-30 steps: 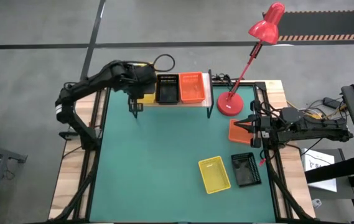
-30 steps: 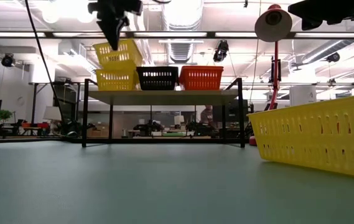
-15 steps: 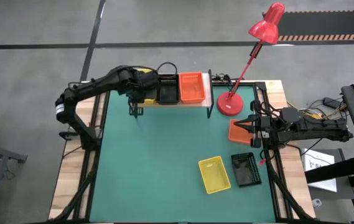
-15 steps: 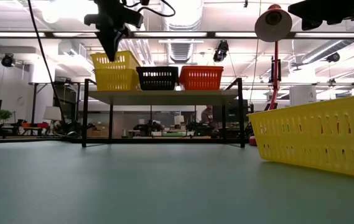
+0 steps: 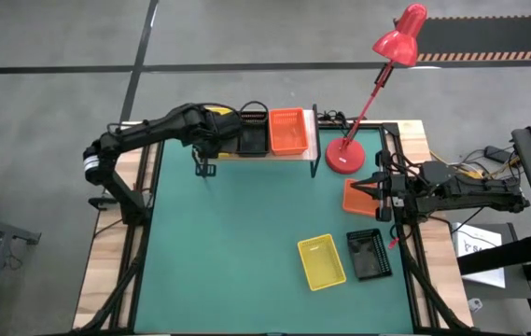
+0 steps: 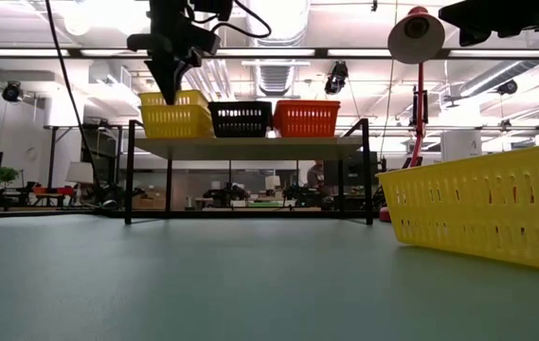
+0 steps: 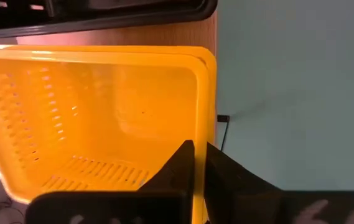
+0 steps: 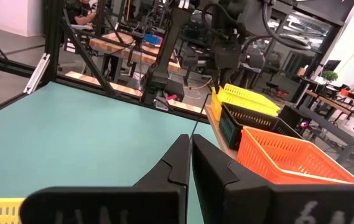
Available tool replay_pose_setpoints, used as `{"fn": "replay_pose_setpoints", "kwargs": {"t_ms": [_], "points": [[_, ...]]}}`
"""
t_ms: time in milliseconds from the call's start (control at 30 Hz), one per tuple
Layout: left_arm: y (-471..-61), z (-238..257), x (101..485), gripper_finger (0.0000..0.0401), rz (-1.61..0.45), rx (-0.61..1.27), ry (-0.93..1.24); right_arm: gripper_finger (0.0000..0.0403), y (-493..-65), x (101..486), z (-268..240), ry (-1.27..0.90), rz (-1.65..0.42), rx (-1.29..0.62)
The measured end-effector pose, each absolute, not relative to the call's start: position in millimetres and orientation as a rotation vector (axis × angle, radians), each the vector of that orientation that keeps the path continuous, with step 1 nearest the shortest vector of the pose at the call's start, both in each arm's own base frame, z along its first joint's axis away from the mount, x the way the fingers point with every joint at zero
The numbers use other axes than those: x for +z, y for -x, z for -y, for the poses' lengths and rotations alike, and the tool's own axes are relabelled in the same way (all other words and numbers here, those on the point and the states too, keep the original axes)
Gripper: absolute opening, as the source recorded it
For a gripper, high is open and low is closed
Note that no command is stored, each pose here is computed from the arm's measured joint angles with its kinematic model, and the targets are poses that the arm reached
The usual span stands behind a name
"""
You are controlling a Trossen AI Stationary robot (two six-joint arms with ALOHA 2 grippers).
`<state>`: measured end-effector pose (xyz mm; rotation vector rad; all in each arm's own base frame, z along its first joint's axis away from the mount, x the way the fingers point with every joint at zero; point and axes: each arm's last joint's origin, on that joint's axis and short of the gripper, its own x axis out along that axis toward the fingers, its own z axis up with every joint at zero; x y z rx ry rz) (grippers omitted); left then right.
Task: Stack baskets on shelf by color
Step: Stack the left yellow bin on top of the yellow bin on the shelf
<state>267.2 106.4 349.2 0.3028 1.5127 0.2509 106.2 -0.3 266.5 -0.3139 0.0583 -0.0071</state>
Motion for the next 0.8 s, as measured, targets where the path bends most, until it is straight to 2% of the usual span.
{"fn": "replay_pose_setpoints", "kwargs": {"t_ms": [433,800], "points": [[-268.0,-106.1,352.5,0.0089,-1.484,0.258,-0.302,0.0009,-106.2,266.5,0.3,0.314,-0.059,-0.007],[-250.7,-95.6,372.3,0.0101,-1.406,0.277,-0.312,0.0009,-106.2,266.4,0.3,0.314,-0.059,-0.007]]}}
